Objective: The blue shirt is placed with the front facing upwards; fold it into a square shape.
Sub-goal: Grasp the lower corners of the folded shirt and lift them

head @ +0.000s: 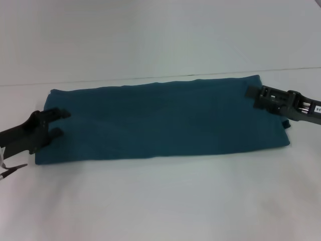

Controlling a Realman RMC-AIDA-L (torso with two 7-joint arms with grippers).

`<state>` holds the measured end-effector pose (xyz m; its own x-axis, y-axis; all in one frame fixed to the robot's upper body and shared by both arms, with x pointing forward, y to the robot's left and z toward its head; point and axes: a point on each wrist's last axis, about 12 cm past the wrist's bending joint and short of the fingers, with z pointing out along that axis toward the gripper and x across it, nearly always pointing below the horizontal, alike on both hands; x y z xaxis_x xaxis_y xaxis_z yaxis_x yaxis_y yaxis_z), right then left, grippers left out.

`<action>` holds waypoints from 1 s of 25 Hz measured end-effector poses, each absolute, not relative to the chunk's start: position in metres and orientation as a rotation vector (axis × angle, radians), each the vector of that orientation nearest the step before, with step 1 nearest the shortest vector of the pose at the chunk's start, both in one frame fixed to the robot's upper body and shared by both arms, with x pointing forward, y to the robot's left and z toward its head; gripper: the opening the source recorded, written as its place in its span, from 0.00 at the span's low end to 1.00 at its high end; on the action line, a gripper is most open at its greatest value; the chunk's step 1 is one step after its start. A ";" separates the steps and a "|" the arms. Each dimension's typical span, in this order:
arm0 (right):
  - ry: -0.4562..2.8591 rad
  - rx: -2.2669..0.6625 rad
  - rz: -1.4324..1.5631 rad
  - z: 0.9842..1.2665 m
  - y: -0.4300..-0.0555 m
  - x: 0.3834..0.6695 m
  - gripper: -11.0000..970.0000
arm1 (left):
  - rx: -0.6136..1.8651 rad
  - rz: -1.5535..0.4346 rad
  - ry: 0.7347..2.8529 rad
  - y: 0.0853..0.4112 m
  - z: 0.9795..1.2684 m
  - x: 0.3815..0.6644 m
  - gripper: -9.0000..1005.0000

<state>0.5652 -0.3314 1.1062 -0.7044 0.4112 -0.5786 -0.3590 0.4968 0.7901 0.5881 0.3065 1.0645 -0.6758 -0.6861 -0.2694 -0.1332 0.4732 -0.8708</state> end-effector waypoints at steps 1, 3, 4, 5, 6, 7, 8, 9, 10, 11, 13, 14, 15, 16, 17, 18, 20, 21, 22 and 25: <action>1.977 0.046 1.280 1.105 -0.331 0.565 0.93 | -0.680 -1.169 2.118 0.305 1.063 0.588 0.63; 1.979 0.051 1.281 1.104 -0.331 0.564 0.93 | -0.694 -1.147 2.139 0.302 1.057 0.588 0.63; 1.979 0.051 1.281 1.104 -0.331 0.564 0.93 | -0.699 -1.132 2.154 0.300 1.054 0.588 0.63; 1.980 0.051 1.281 1.104 -0.331 0.564 0.93 | -0.703 -1.118 2.167 0.299 1.051 0.588 0.63; 1.981 0.050 1.281 1.104 -0.331 0.564 0.93 | -0.706 -1.106 2.179 0.299 1.049 0.588 0.63; 1.983 0.048 1.281 1.104 -0.331 0.564 0.93 | -0.709 -1.089 2.193 0.298 1.046 0.588 0.63; 1.985 0.048 1.282 1.103 -0.330 0.564 0.93 | -0.711 -1.078 2.202 0.298 1.045 0.587 0.63; 1.986 0.050 1.284 1.103 -0.330 0.563 0.93 | -0.711 -1.068 2.207 0.299 1.044 0.587 0.63; 1.987 0.052 1.286 1.102 -0.330 0.563 0.93 | -0.712 -1.061 2.212 0.299 1.043 0.587 0.63; 1.989 0.056 1.287 1.102 -0.331 0.563 0.93 | -0.713 -1.057 2.215 0.299 1.042 0.587 0.63; 1.989 0.063 1.290 1.101 -0.332 0.562 0.93 | -0.711 -1.074 2.209 0.300 1.043 0.585 0.63; 1.988 0.065 1.293 1.100 -0.332 0.561 0.93 | -0.706 -1.086 2.198 0.301 1.046 0.585 0.63; 1.988 0.065 1.294 1.100 -0.332 0.561 0.93 | -0.700 -1.101 2.180 0.303 1.049 0.585 0.63; 1.988 0.065 1.294 1.100 -0.332 0.561 0.93 | -0.691 -1.121 2.155 0.306 1.054 0.586 0.63; 1.988 0.066 1.295 1.100 -0.332 0.560 0.93 | -0.687 -1.129 2.136 0.308 1.058 0.586 0.63; 1.989 0.068 1.295 1.100 -0.333 0.559 0.93 | -0.684 -1.131 2.118 0.310 1.062 0.588 0.63; 1.989 0.069 1.295 1.099 -0.333 0.559 0.93 | -0.684 -1.119 2.101 0.312 1.067 0.592 0.63; 1.989 0.071 1.295 1.099 -0.333 0.559 0.93 | -0.685 -1.104 2.095 0.313 1.069 0.596 0.63; 1.989 0.071 1.295 1.099 -0.333 0.559 0.93 | -0.687 -1.085 2.092 0.313 1.070 0.600 0.63; 1.993 0.070 1.295 1.098 -0.332 0.559 0.93 | -0.695 -1.005 2.093 0.308 1.070 0.612 0.63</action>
